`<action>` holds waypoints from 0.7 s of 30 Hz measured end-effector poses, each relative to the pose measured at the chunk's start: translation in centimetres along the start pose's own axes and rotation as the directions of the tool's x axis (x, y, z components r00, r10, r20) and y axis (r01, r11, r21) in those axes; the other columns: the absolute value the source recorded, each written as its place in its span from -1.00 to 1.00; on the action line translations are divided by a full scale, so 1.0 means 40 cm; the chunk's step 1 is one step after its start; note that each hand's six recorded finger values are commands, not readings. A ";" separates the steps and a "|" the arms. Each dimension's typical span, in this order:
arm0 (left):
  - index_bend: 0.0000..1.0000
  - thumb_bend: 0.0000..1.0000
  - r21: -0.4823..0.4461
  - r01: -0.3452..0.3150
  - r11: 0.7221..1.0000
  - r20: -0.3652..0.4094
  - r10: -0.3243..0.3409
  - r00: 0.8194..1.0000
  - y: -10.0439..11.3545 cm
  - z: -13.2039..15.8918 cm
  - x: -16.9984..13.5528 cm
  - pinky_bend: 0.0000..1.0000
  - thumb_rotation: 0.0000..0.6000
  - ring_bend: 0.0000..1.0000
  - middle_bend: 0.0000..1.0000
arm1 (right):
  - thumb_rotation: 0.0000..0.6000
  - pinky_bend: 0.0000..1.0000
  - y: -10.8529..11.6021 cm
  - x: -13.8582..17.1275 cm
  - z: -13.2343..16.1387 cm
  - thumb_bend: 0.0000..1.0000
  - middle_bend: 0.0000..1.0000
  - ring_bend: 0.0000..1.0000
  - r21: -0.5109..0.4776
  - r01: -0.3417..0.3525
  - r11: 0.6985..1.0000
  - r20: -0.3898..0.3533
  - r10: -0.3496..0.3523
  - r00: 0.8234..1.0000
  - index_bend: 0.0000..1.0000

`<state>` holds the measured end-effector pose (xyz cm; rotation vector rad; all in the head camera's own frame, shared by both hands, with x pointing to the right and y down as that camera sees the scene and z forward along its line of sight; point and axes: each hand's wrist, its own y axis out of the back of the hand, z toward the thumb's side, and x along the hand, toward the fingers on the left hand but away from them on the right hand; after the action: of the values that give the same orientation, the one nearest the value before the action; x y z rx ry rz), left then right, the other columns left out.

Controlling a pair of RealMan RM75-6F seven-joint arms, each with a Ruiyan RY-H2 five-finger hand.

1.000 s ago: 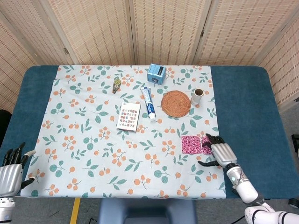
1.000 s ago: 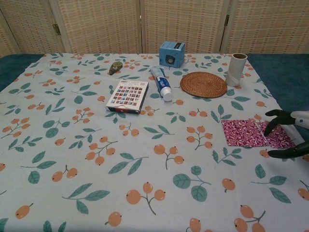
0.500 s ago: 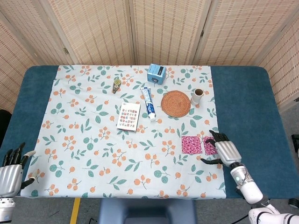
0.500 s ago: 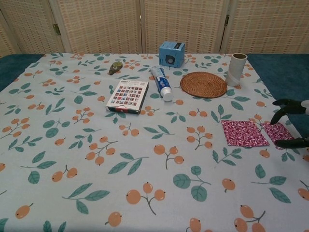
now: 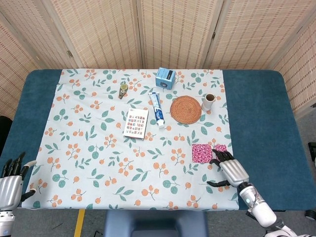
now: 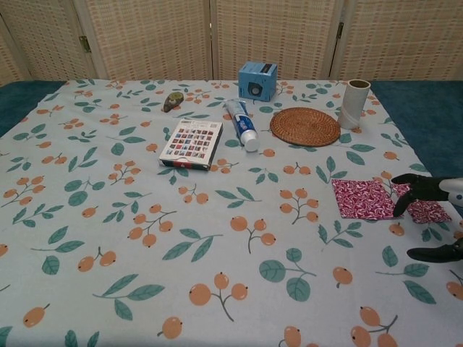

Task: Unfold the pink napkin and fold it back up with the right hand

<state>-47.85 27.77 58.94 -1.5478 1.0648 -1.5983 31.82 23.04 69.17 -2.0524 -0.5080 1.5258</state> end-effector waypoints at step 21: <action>-0.46 -0.15 -0.001 0.008 1.000 -0.019 -0.008 1.000 -0.005 -0.019 -0.005 -1.00 1.00 -0.76 -0.92 | -0.09 -1.00 -0.016 -0.040 0.031 -0.56 -0.97 -1.00 0.030 -0.020 0.999 -0.018 0.021 1.000 -0.47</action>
<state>-48.58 28.14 59.06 -1.5420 1.0714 -1.6211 30.18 22.84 70.52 -2.0530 -0.4554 1.5155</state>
